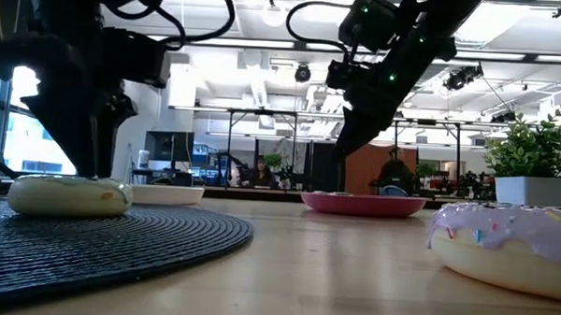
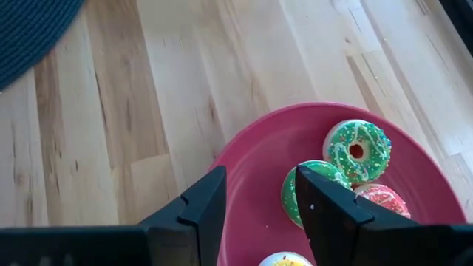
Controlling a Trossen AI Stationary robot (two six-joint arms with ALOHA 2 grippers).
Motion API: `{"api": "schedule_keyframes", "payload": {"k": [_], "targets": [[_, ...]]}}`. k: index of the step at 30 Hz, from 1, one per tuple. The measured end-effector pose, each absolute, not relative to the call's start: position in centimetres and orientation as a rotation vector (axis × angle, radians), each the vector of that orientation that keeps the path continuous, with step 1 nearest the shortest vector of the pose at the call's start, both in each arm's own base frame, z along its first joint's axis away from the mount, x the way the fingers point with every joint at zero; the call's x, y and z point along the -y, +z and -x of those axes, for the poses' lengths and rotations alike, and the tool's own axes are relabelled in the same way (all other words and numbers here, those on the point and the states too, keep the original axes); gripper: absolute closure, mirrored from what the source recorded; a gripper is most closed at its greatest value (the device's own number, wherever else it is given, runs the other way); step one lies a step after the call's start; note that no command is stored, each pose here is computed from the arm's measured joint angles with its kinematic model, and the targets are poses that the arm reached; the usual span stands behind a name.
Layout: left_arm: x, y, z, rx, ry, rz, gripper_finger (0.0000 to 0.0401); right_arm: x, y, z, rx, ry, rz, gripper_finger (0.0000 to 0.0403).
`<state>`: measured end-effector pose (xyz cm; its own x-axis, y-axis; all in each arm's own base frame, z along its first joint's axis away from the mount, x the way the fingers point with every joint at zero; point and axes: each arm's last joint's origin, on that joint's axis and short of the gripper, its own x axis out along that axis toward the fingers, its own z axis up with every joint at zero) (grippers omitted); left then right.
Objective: Pick & Place donuts
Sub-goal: Put the large light blue donut on the white plate
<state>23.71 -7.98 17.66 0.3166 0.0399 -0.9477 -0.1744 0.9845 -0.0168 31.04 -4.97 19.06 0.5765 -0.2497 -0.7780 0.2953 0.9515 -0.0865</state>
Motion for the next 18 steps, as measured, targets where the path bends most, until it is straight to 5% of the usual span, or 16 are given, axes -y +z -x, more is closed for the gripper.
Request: {"api": "schedule_keyframes", "payload": {"k": [18], "targets": [[8.6,16.0,-24.9,-1.269,0.083,0.151,0.0262,5.0,19.1,-31.0,-0.901,-0.319,-0.054,0.0251]]}}
